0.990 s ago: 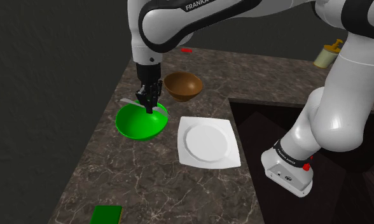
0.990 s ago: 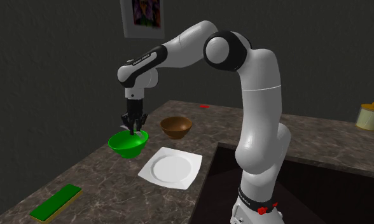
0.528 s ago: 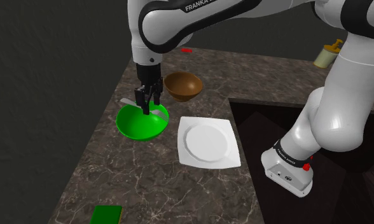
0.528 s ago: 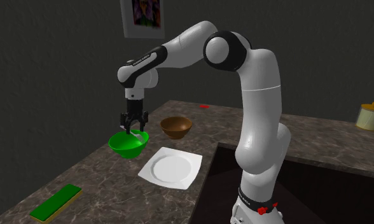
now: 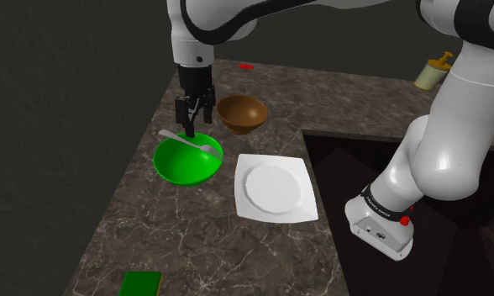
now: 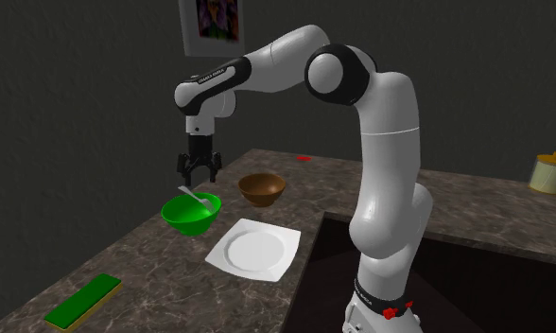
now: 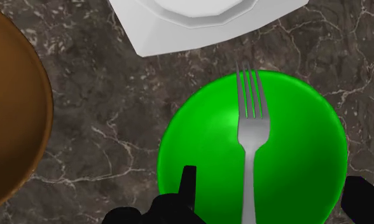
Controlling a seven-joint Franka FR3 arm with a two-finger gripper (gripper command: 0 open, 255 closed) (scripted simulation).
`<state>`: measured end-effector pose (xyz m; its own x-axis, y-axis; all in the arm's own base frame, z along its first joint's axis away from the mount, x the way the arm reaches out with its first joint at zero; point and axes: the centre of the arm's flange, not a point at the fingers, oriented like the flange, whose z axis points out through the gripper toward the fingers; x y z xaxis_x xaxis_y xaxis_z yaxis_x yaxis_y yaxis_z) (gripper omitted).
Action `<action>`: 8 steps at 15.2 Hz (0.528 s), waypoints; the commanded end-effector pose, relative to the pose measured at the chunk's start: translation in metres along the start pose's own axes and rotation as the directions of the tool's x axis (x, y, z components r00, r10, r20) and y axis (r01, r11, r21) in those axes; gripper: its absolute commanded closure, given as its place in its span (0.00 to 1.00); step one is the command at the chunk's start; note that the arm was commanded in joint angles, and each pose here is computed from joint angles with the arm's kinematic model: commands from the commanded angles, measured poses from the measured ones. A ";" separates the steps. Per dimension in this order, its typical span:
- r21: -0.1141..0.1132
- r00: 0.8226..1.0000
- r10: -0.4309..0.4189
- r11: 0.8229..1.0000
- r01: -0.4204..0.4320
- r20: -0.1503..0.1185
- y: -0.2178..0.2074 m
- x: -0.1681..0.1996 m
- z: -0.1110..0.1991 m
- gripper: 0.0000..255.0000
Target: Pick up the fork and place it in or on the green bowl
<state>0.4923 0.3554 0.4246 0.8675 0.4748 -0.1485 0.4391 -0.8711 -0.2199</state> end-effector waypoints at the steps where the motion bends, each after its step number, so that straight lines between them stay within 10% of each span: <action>1: 0.000 1.000 0.000 1.000 0.000 0.002 0.000 0.001 -0.009 0.00; 8: 0.000 1.000 0.000 1.000 0.000 0.002 0.000 0.001 -0.009 0.00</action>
<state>0.4949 0.3544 0.4327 0.8671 0.4750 -0.1501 0.4391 -0.8711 -0.2198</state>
